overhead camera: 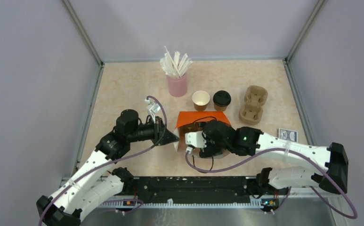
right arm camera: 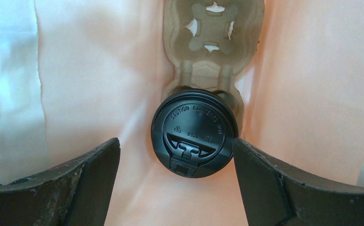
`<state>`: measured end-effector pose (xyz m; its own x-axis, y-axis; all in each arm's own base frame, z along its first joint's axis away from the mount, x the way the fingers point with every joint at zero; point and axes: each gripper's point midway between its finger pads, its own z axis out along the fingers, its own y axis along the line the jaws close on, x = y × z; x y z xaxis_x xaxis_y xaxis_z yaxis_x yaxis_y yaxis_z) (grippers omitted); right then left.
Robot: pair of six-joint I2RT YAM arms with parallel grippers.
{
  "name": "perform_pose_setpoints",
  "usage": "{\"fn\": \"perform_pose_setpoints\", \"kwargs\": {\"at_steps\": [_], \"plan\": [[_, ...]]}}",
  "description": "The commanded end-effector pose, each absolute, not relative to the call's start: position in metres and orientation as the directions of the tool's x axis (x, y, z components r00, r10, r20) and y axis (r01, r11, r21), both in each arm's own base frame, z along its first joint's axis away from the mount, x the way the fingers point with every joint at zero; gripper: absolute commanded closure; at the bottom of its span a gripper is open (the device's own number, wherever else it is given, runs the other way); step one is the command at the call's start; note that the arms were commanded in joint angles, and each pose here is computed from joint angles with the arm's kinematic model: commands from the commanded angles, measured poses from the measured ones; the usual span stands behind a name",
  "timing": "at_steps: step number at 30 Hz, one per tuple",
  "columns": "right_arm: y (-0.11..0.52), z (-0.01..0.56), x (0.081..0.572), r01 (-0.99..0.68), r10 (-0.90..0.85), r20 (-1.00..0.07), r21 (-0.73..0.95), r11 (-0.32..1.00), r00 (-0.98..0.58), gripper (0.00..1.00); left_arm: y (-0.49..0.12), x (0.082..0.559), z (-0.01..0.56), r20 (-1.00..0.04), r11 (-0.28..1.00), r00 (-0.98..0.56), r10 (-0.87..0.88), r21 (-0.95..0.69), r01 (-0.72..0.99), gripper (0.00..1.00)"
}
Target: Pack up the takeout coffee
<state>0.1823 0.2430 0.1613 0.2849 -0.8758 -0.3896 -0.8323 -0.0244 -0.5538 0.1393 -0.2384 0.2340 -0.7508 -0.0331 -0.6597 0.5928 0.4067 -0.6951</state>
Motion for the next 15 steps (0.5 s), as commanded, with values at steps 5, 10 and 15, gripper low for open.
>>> {"fn": "perform_pose_setpoints", "kwargs": {"at_steps": [5,10,15], "plan": [[0.249,0.199,0.177,-0.831,-0.823,-0.486,-0.555,0.032,0.294,0.17,-0.242,0.146,0.254,-0.706,0.392,-0.707,-0.042,-0.663,0.638,0.84],[0.254,0.212,0.170,-0.847,-0.796,-0.533,-0.530,0.048,0.288,0.19,-0.243,0.147,0.256,-0.706,0.396,-0.707,-0.036,-0.660,0.639,0.84],[0.261,0.223,0.163,-0.857,-0.765,-0.583,-0.509,0.081,0.274,0.23,-0.243,0.148,0.257,-0.707,0.398,-0.707,-0.039,-0.660,0.638,0.84]]}}
